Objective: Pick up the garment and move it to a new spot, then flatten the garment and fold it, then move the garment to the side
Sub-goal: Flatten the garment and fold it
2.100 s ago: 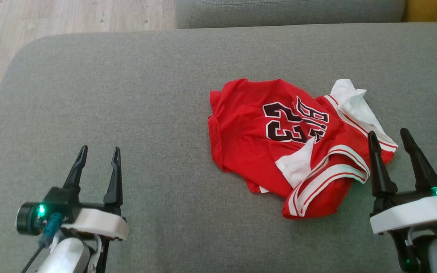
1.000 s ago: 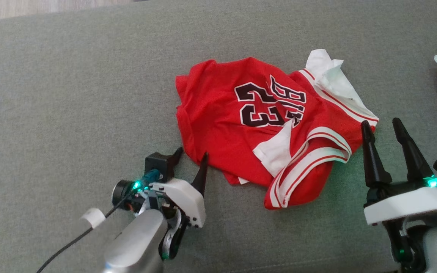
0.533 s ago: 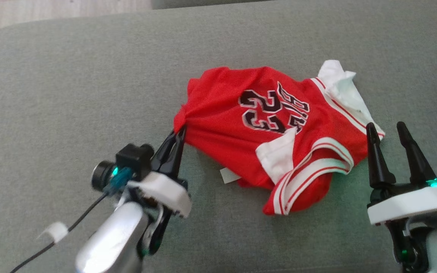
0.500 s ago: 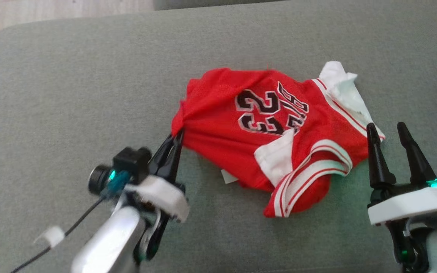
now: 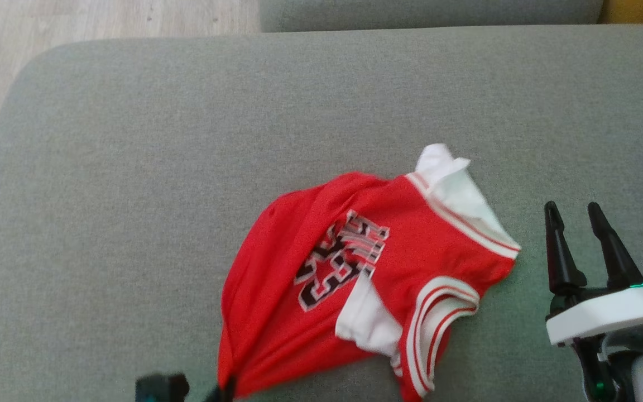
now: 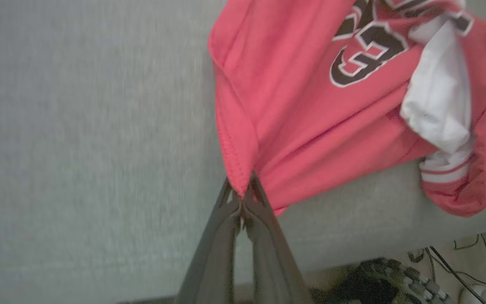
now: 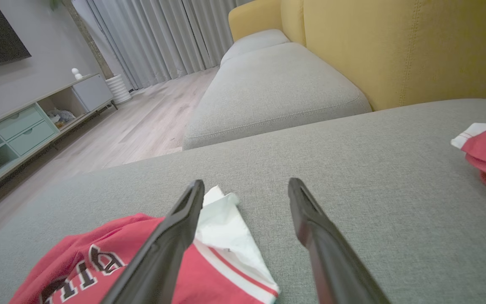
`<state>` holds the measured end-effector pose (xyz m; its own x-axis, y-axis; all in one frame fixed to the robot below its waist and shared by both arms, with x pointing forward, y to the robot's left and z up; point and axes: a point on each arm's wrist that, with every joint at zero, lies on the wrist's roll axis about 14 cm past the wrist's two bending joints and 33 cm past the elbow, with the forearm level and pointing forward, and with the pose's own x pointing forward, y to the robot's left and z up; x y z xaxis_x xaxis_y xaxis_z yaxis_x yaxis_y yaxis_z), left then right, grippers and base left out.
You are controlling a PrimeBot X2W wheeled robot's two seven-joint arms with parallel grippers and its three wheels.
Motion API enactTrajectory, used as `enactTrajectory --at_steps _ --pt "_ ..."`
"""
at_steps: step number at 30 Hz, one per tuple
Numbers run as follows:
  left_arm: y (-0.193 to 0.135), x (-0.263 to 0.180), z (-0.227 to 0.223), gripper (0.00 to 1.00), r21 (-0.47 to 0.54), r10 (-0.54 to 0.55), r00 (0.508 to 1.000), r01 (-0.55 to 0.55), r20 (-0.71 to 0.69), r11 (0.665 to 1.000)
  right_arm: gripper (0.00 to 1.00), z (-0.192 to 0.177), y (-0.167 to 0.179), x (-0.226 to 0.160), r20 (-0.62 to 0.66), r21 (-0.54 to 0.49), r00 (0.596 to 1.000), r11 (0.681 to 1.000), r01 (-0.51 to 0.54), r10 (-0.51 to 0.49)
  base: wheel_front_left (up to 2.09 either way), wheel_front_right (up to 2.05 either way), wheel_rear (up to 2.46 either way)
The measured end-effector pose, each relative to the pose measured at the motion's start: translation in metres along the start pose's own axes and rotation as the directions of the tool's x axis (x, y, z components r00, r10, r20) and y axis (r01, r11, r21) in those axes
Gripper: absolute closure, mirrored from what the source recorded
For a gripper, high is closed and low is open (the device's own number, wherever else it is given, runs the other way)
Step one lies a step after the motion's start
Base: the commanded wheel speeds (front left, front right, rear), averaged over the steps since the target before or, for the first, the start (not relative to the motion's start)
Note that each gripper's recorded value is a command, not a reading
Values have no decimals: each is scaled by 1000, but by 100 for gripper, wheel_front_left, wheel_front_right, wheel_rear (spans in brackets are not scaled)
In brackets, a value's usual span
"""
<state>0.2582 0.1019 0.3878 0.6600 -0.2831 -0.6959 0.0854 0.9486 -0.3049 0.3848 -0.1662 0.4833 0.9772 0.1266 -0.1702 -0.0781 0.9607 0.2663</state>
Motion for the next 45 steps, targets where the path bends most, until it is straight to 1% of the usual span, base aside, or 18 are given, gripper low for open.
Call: enactTrajectory --at_steps 3,4,5,6,7,9,11,14,17,19,21,24,26,30,37,41,43,45 --pt "-2 1 -31 100 -64 -14 997 9 -71 998 0 2 1 -2 0 -1 1000 1000 -2 2 0 0 0" --pt "-4 3 -36 100 -77 -21 997 15 -69 997 0 3 1 -2 3 -1 1000 1000 -3 3 0 0 0" --pt "-6 6 -34 100 -94 -24 999 20 -39 995 0 3 1 -3 1 -2 1000 1000 -3 3 0 0 0" --pt "-9 9 -29 51 -105 -28 1000 28 -4 994 0 4 2 -4 3 -3 1000 1000 -3 3 0 0 0" --pt "-10 11 -25 0 -105 -32 999 35 30 994 0 6 2 -4 9 -6 1000 1000 -4 4 0 0 0" --pt "-11 15 -7 0 -82 -34 991 45 129 996 0 10 3 -5 16 -21 1000 1000 -5 6 0 0 0" --pt "-5 17 19 0 -44 -16 970 28 241 999 0 15 5 -7 26 -31 1000 999 -11 12 0 0 0" --pt "6 13 65 0 16 11 907 -19 420 1000 0 20 9 -11 32 -49 999 999 -18 19 0 0 0" --pt "23 5 105 0 110 42 829 -124 557 986 0 26 13 -11 40 -71 999 997 -29 31 0 0 0" --pt "34 -1 130 0 157 54 781 -192 623 969 0 29 16 -10 42 -86 998 995 -40 44 0 0 0" --pt "38 -6 153 0 184 47 738 -229 673 956 0 30 17 -10 39 -102 998 994 -46 50 0 0 0" --pt "38 -10 173 0 218 25 703 -254 711 942 0 33 16 -10 39 -119 998 992 -46 51 0 0 0" --pt "40 -10 179 0 228 24 700 -264 714 937 0 34 16 -11 41 -123 998 991 -46 51 0 0 0" --pt "43 -6 177 0 245 29 723 -270 690 931 0 34 14 -12 36 -123 998 992 -39 44 0 0 0" --pt "44 -1 175 0 241 33 741 -260 671 935 0 32 11 -13 31 -122 999 992 -31 35 0 0 0" --pt "44 0 174 0 241 34 742 -260 669 935 0 24 10 -12 -13 -120 999 992 -31 30 0 0 0" --pt "45 1 174 0 239 37 744 -260 667 936 0 10 11 -11 -73 -121 997 992 -42 33 0 0 0" --pt "45 3 172 0 234 40 750 -256 661 938 0 -11 13 -9 -164 -134 985 989 -67 45 0 0 0"
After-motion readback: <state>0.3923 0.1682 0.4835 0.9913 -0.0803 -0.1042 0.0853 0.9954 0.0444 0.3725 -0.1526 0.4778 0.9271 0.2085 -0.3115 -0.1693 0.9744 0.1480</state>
